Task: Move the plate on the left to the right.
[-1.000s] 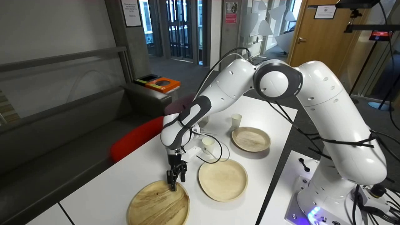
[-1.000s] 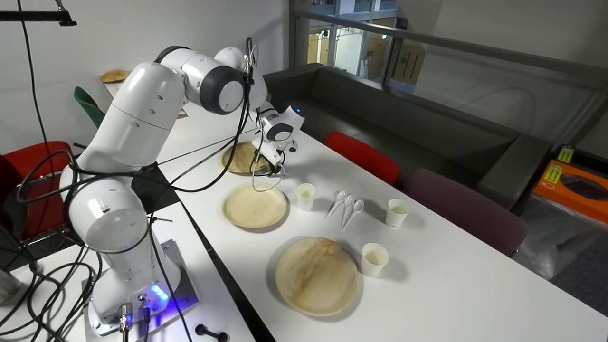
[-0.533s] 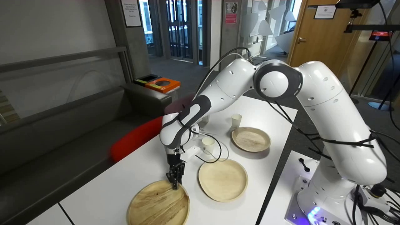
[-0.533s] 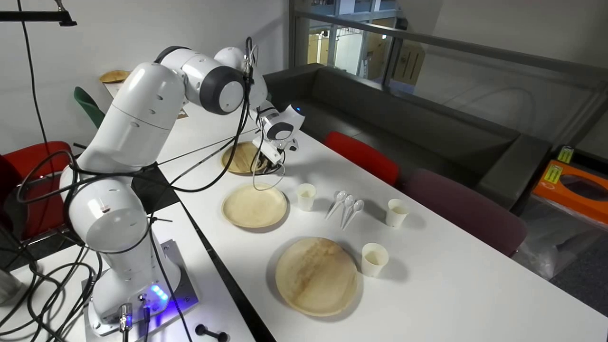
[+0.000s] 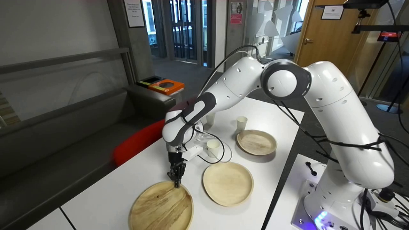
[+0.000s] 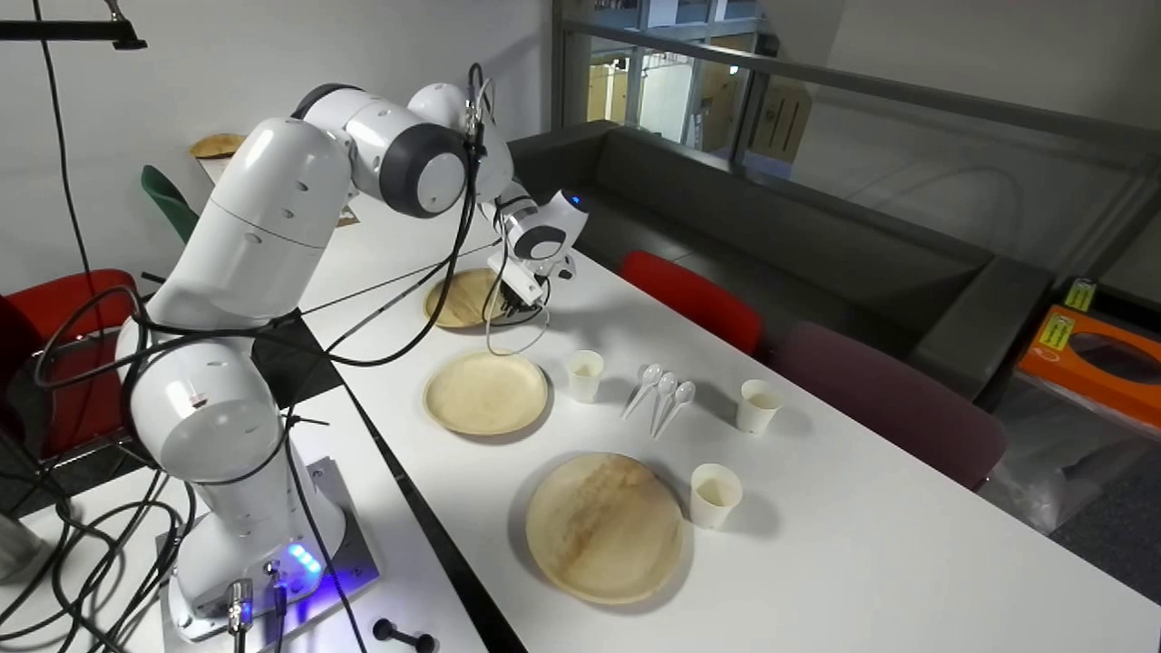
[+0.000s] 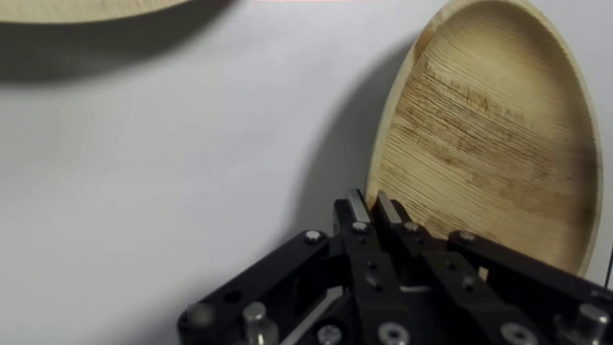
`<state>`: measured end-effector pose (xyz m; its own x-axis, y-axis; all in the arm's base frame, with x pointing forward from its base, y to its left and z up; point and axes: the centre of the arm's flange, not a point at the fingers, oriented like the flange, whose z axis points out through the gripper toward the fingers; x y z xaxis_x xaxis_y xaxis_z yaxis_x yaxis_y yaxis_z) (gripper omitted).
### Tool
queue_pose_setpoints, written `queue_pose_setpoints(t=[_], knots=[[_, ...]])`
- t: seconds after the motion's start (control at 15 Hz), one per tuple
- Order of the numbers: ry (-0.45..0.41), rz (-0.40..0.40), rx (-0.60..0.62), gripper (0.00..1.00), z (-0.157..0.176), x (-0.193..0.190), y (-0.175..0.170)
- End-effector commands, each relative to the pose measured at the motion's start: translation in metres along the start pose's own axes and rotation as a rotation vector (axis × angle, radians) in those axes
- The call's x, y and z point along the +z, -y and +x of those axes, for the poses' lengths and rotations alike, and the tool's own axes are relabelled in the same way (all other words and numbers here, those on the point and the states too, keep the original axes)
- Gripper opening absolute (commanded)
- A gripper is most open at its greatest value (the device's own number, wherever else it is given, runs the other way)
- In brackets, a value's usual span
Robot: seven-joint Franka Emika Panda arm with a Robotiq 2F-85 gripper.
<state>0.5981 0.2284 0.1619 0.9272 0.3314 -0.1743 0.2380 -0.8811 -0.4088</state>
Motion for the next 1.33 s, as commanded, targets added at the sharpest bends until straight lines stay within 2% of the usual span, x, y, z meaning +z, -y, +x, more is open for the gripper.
queue_pose_setpoints(t=[0.0, 0.2, 0.33, 0.67, 0.87, 1.27], knots=[[-0.07, 0.025, -0.001, 0.02, -0.011, -0.043, 0.006], [-0.122, 0.005, 0.033, 0.02, -0.004, -0.071, -0.006], [-0.149, -0.006, 0.074, 0.02, -0.001, -0.088, -0.026], [-0.198, -0.03, 0.223, 0.02, -0.008, -0.117, -0.102], [-0.221, -0.025, 0.295, 0.02, -0.017, -0.132, -0.142], [-0.268, 0.014, 0.406, 0.02, -0.03, -0.152, -0.185]])
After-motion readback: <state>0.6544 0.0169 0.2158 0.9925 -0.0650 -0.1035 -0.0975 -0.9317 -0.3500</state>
